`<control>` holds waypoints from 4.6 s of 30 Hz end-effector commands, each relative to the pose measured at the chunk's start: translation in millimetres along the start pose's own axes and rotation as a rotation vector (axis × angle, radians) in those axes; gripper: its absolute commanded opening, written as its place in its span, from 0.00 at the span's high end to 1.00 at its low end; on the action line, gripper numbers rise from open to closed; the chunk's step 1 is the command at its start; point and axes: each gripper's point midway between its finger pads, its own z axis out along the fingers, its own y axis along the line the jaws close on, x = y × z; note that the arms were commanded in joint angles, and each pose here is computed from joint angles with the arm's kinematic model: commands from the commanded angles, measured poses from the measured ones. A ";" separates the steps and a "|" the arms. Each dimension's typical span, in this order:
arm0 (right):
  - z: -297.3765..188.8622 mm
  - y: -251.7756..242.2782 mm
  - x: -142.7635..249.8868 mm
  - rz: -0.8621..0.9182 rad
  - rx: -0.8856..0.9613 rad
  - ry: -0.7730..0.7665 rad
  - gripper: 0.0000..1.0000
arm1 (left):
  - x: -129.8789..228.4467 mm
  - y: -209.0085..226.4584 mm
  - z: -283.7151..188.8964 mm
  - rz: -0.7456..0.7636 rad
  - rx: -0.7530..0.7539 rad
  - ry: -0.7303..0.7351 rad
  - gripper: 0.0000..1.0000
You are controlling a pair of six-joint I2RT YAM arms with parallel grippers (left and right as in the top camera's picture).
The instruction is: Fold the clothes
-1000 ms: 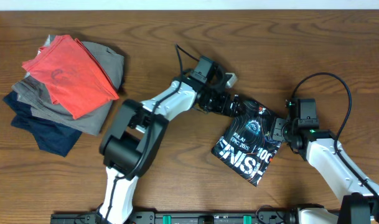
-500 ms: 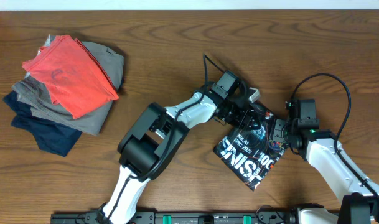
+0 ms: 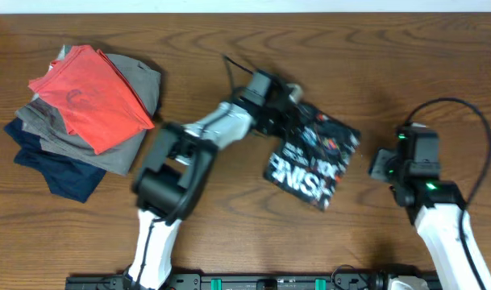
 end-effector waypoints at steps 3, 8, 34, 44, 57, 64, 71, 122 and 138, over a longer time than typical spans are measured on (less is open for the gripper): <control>-21.7 -15.3 -16.6 0.049 0.028 -0.078 0.40 | -69.8 -6.8 -109.9 0.024 -0.088 -0.257 0.94; -23.6 -20.1 -14.3 0.051 0.038 -0.071 0.40 | -100.9 5.0 -212.4 0.001 -0.191 -0.464 0.94; -24.3 -19.8 -23.0 0.055 0.038 -0.107 0.39 | -35.5 163.4 -495.3 -0.471 -0.949 -0.945 0.94; -24.3 -19.7 -22.8 0.055 0.038 -0.106 0.39 | -6.8 242.4 -530.8 -0.609 -1.080 -0.987 0.94; -24.2 -17.9 -22.8 0.043 0.028 -0.105 0.36 | -12.6 228.5 -554.8 -0.545 -0.903 -1.065 0.08; -11.6 8.8 -6.6 -0.100 -0.119 -0.011 0.28 | -30.0 156.2 -528.5 -0.437 -0.727 -1.014 0.06; 20.8 29.9 35.3 -0.087 -0.240 0.226 0.01 | 11.1 128.1 -400.8 -0.514 -0.655 -0.541 0.01; -142.1 3.8 8.7 -0.006 -0.225 -0.283 0.01 | 217.1 -77.4 -432.6 -0.043 -0.764 -1.051 0.02; -158.1 22.5 -4.3 -0.211 -0.322 -0.716 0.01 | 217.1 -77.4 -432.6 -0.043 -0.764 -1.051 0.02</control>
